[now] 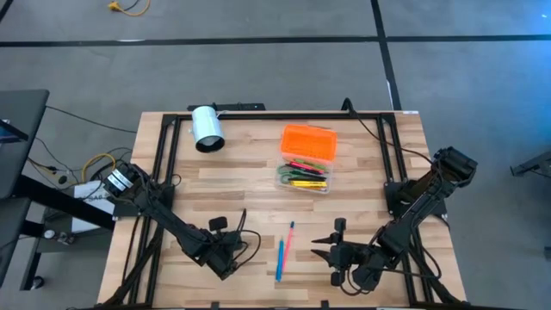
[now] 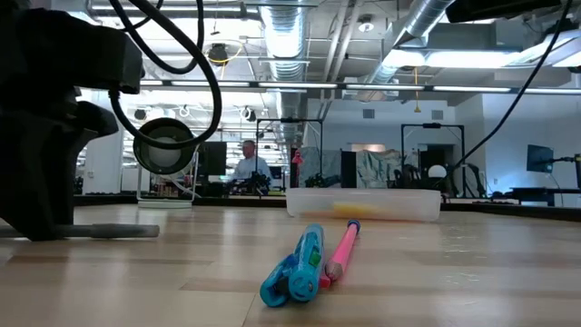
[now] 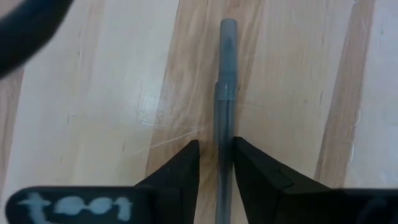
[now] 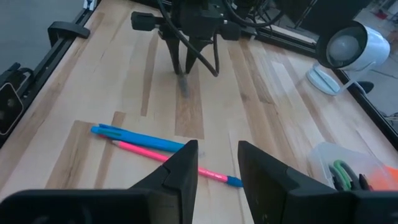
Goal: Pick & place school supplies into a supply box
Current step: Put the grey pen into the supply box
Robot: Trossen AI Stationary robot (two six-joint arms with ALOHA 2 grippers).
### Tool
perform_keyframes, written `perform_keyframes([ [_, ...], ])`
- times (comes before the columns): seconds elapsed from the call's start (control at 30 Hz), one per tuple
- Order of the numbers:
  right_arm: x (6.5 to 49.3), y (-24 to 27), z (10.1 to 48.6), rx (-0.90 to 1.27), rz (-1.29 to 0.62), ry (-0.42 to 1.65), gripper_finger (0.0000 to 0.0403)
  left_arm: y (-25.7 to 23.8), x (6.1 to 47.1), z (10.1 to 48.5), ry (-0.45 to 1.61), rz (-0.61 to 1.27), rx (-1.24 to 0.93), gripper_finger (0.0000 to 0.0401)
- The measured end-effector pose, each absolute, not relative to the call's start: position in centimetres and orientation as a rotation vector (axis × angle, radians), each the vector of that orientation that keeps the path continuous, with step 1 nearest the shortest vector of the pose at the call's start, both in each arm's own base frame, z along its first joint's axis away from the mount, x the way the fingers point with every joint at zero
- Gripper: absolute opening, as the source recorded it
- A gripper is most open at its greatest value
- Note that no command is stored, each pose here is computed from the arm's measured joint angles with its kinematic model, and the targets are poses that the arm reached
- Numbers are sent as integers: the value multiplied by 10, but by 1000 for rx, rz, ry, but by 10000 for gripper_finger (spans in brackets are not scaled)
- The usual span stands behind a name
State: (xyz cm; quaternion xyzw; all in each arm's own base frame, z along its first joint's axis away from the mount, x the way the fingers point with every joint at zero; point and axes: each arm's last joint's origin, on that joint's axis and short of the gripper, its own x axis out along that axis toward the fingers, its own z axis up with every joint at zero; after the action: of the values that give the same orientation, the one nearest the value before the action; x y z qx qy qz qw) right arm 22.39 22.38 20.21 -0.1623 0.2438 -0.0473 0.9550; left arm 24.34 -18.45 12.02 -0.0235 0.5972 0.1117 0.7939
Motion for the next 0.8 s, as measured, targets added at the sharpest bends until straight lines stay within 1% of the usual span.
perform_keyframes([
  [0.27,224,224,202,-329,-96,495,107,-185,244,120,1295,226,-66,66],
  [0.53,224,224,202,-321,-97,494,107,-186,244,120,1307,179,-36,10],
  [0.7,224,224,202,-321,-96,495,107,-186,244,120,1304,178,-31,13],
  [0.8,224,224,202,-321,-95,495,107,-187,244,120,1290,165,4,7],
])
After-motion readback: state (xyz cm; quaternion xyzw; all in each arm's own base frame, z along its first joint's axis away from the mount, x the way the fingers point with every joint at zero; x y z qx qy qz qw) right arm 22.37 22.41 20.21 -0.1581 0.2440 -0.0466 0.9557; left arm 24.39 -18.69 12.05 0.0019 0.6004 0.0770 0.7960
